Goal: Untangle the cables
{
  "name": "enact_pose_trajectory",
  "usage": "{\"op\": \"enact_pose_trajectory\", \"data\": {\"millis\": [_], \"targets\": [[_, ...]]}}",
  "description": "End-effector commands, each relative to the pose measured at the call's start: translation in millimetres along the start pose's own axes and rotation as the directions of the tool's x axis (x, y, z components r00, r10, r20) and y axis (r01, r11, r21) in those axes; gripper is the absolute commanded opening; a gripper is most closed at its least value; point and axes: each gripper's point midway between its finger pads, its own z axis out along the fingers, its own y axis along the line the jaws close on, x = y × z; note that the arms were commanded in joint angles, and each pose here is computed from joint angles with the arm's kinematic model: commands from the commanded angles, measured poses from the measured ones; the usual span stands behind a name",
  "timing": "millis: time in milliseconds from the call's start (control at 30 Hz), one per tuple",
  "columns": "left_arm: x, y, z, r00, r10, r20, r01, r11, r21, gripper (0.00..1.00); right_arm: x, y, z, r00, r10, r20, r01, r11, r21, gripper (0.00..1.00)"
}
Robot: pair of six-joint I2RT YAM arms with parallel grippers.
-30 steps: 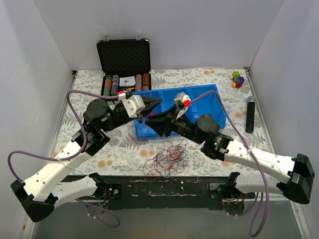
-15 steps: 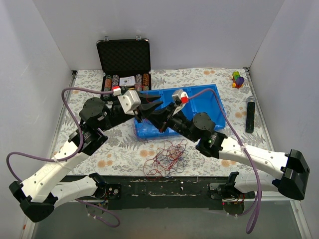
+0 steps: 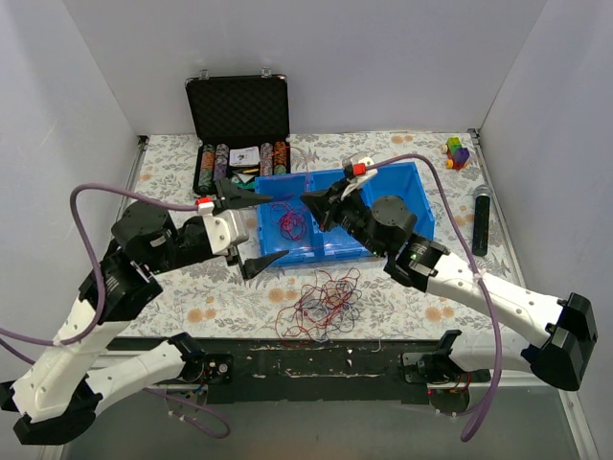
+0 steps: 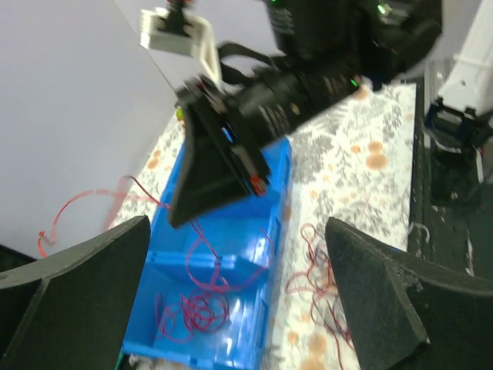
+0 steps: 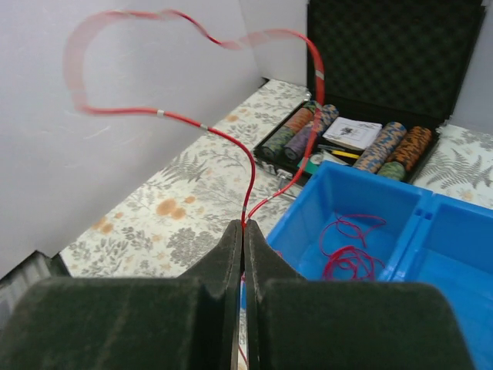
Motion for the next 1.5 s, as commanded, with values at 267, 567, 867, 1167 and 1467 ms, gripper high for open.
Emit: {"op": "enact_pose_trajectory", "data": {"millis": [267,567,867,1167,1467], "targets": [[2.5,-5.4,-79.0,0.989,0.044,-0.144,-0.061,0.992,-0.114,0.98,3.5,-11.5,69.4,0.995,-0.087,-0.053,0.089,0.995,0.04,0.01],[-33.5,30.1,-114.5,0.992,0.066,-0.11,-0.1,0.936,-0.337,0.98,65.1,-53.7,116.7,0.97,-0.2,-0.136,0.223,0.959,0.178,0.01],[-42.1,33.5,-118.7,0.992,0.085,-0.09,-0.112,0.927,-0.357,0.98,131.2,-100.4,111.1,0.93,-0.176,-0.322,0.28,0.907,0.313,0.01],[-44.1,36.3,-109.9,0.99,0.109,-0.089,-0.133,0.93,-0.342,0.98,169.1,-127.9,105.0,0.875,-0.125,-0.468,0.308,0.889,0.34,0.01],[-40.5,37.6,-103.2,0.989,0.118,-0.091,-0.142,0.931,-0.335,0.98,202.5,-121.7,74.3,0.832,-0.038,-0.553,0.272,0.897,0.348,0.01]]}}
